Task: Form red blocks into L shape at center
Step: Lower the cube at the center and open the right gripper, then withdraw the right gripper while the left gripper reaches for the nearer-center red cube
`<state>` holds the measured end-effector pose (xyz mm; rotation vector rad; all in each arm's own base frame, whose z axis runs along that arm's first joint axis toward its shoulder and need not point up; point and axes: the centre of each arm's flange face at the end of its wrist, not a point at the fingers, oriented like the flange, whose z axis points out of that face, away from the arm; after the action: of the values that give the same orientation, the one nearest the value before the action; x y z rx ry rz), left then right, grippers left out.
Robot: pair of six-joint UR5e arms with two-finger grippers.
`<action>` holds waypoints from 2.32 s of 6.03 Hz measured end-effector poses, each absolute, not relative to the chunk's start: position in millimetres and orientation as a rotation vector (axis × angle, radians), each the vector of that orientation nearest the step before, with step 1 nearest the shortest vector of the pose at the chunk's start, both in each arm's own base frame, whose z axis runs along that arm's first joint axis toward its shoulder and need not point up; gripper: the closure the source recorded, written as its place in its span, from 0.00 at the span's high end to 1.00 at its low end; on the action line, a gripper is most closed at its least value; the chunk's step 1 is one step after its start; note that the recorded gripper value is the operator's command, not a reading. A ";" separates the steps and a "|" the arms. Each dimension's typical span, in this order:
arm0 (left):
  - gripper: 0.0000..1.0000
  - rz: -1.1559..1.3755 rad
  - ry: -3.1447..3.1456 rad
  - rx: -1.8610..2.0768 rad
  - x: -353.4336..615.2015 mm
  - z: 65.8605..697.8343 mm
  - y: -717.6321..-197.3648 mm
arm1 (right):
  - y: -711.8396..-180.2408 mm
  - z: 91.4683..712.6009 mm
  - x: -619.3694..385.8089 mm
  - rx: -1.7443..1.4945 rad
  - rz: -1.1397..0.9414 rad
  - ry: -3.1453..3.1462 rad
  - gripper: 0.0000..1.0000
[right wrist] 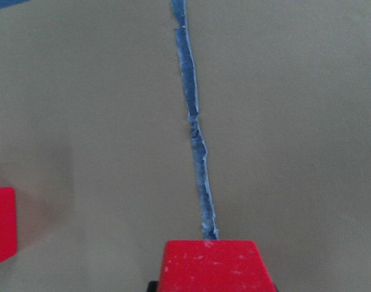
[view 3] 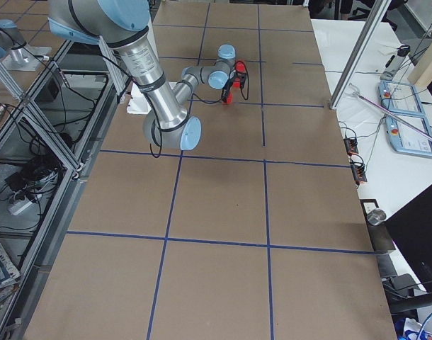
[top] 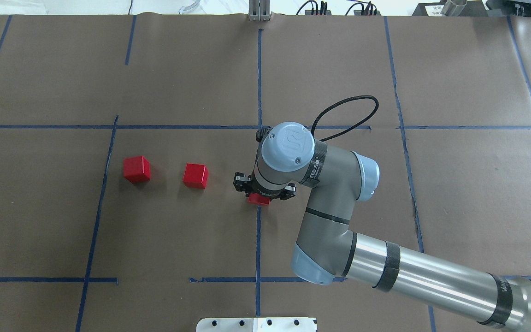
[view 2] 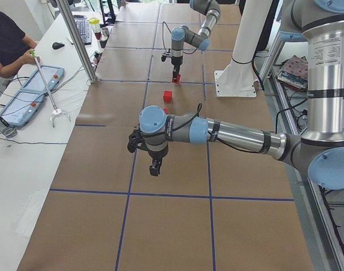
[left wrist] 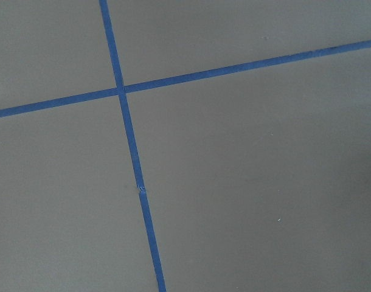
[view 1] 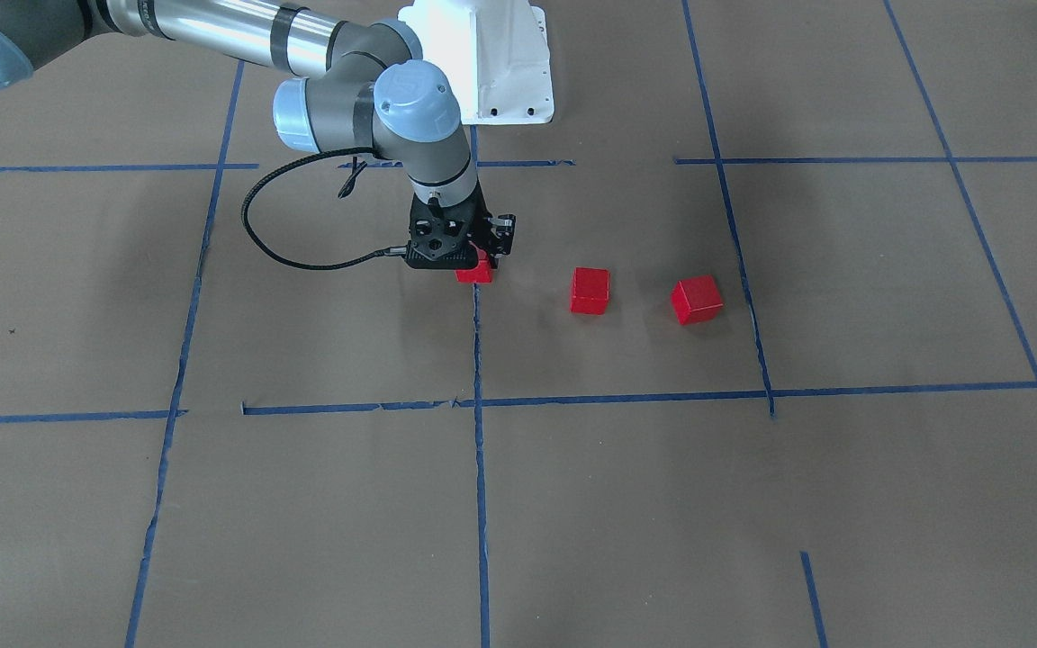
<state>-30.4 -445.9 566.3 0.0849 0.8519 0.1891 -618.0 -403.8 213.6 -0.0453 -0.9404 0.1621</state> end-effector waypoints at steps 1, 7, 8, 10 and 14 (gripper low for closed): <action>1.00 0.189 0.852 0.085 -30.4 566.5 -445.9 | -402.4 214.1 -619.4 -0.033 0.162 -0.937 1.00; 1.00 0.200 0.865 0.102 -3.1 542.9 -463.0 | -419.3 166.2 -550.3 0.018 0.177 -1.007 1.00; 1.00 0.199 0.883 0.118 31.0 519.1 -476.4 | -429.4 161.2 -511.8 0.003 0.178 -1.022 1.00; 1.00 0.167 0.968 0.135 127.1 466.7 -482.8 | -435.9 182.0 -436.8 -0.001 0.147 -1.053 1.00; 1.00 0.188 1.042 0.085 383.8 315.0 -466.0 | -413.8 214.2 -383.3 -0.014 0.136 -1.062 1.00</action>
<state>383.8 -466.0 315.0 0.0847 1.0416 0.1885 -383.3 -413.8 214.2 -0.0143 -1.0617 0.1357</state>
